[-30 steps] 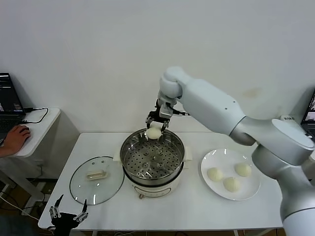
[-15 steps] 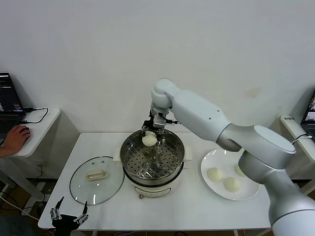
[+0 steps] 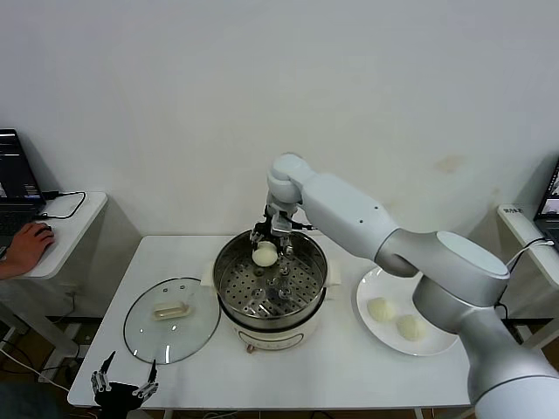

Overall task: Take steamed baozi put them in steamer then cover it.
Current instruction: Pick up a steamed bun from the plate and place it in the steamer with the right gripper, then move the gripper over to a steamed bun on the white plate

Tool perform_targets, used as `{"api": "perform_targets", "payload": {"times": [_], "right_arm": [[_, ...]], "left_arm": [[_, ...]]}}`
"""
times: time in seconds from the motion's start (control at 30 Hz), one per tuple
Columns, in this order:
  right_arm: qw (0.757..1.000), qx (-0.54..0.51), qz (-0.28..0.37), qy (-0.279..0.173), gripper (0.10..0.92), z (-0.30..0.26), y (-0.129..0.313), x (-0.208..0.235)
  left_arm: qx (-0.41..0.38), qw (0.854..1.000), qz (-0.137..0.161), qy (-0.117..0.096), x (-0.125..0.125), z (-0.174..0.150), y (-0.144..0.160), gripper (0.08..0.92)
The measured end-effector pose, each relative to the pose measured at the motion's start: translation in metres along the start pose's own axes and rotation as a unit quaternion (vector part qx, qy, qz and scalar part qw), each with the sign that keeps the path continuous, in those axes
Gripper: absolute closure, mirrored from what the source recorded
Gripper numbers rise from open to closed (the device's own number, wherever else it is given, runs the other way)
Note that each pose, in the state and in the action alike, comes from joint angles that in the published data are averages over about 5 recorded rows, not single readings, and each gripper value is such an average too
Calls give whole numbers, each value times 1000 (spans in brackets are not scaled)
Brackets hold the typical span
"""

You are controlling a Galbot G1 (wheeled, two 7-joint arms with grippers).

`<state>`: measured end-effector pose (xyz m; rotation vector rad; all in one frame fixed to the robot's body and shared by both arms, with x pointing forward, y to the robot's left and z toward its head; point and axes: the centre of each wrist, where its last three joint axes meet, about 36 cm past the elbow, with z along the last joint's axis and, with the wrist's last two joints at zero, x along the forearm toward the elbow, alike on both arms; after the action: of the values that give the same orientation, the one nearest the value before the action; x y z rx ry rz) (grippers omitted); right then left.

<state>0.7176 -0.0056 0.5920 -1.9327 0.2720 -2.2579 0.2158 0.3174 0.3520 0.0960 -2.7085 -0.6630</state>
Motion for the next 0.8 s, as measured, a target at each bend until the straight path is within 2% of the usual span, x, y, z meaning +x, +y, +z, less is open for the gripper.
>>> {"api": "perform_targets", "payload": {"times": [0.07, 0.3, 0.4, 0.63, 0.8], "right_arm": [[1000, -2, 1, 0, 420, 1, 1, -1], [1000, -14, 4, 1, 244, 4, 5, 6], [1000, -30, 9, 0, 207, 5, 8, 16], [992, -116, 46, -6, 200, 12, 29, 62], [974, -215, 76, -5, 200, 16, 64, 102]], "left_arm": [[0, 1000, 0, 1, 0, 0, 0, 177], [0, 1000, 0, 2, 0, 1, 0, 177], [0, 1000, 1, 1, 0, 0, 0, 177], [-4, 1000, 8, -2, 0, -2, 0, 177], [-2, 1000, 16, -8, -2, -8, 1, 177]]}}
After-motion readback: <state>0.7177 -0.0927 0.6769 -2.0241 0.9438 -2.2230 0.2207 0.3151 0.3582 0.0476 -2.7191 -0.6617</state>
